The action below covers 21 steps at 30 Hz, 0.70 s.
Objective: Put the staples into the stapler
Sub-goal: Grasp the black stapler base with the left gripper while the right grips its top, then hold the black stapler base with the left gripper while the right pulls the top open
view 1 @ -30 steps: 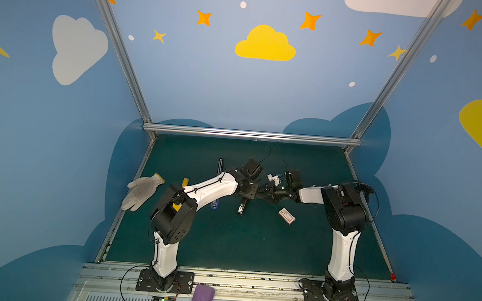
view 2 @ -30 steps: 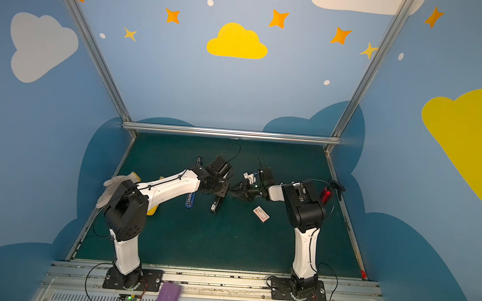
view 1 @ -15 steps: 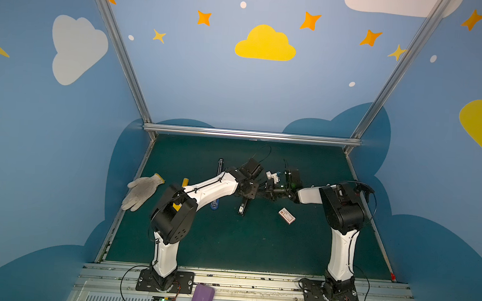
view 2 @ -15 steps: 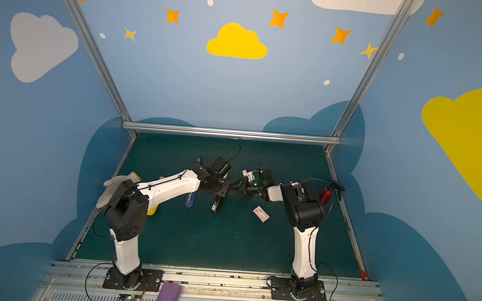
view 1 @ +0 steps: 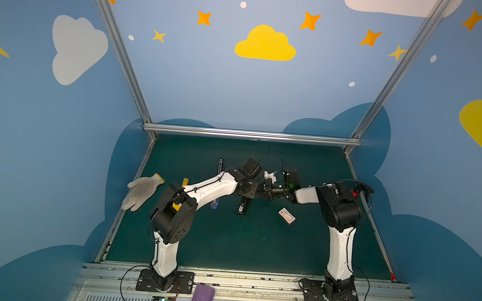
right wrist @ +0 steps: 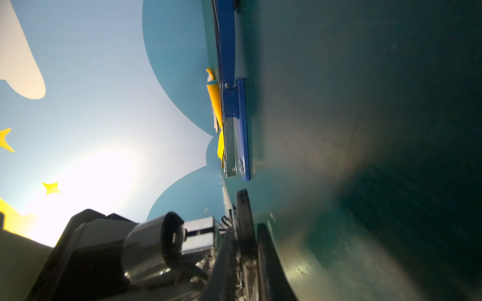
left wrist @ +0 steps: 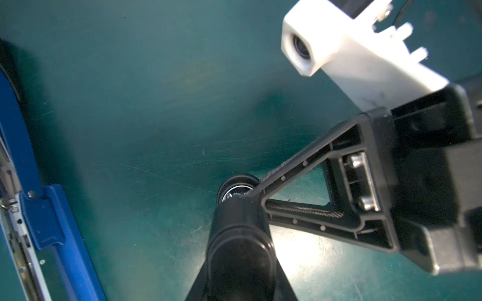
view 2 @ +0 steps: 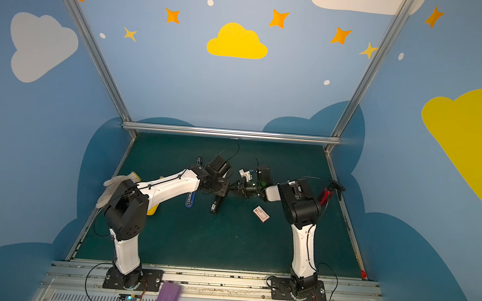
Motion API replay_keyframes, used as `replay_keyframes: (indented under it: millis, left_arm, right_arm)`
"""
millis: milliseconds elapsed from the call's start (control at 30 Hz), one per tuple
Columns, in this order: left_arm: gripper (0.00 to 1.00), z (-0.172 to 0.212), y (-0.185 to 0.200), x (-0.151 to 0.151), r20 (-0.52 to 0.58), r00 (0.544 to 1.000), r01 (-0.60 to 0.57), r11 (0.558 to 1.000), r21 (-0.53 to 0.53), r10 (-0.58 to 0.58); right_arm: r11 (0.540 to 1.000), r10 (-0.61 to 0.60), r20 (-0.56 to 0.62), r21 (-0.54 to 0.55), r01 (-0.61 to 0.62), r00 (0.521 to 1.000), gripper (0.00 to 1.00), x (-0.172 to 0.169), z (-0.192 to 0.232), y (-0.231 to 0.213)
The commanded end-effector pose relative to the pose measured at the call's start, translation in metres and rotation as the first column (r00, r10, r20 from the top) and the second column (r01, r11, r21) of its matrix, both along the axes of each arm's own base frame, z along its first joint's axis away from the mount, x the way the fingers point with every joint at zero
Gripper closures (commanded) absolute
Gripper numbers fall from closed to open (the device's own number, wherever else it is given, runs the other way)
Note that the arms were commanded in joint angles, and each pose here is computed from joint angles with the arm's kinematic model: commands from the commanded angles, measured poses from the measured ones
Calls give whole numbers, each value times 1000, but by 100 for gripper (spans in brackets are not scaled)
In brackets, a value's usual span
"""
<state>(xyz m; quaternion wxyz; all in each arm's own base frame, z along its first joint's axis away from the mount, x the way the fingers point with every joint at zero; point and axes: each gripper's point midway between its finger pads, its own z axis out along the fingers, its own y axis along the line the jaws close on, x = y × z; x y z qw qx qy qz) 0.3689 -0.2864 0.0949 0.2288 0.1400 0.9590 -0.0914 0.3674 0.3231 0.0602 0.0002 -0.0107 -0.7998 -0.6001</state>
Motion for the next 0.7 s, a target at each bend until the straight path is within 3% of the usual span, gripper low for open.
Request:
replay_keyframes:
  millis: [0, 267, 667]
  left_arm:
    - [96, 40, -7, 1, 101, 995, 11, 997, -76, -3]
    - [96, 58, 20, -17, 147, 988, -31, 997, -77, 42]
    - [96, 43, 56, -60, 140, 984, -97, 992, -74, 107]
  right_arm:
    - [998, -58, -41, -33, 57, 997, 100, 15, -16, -7]
    - [983, -155, -64, -111, 147, 986, 100, 39, -32, -32]
    - [953, -266, -58, -165, 253, 962, 100, 65, -39, -67]
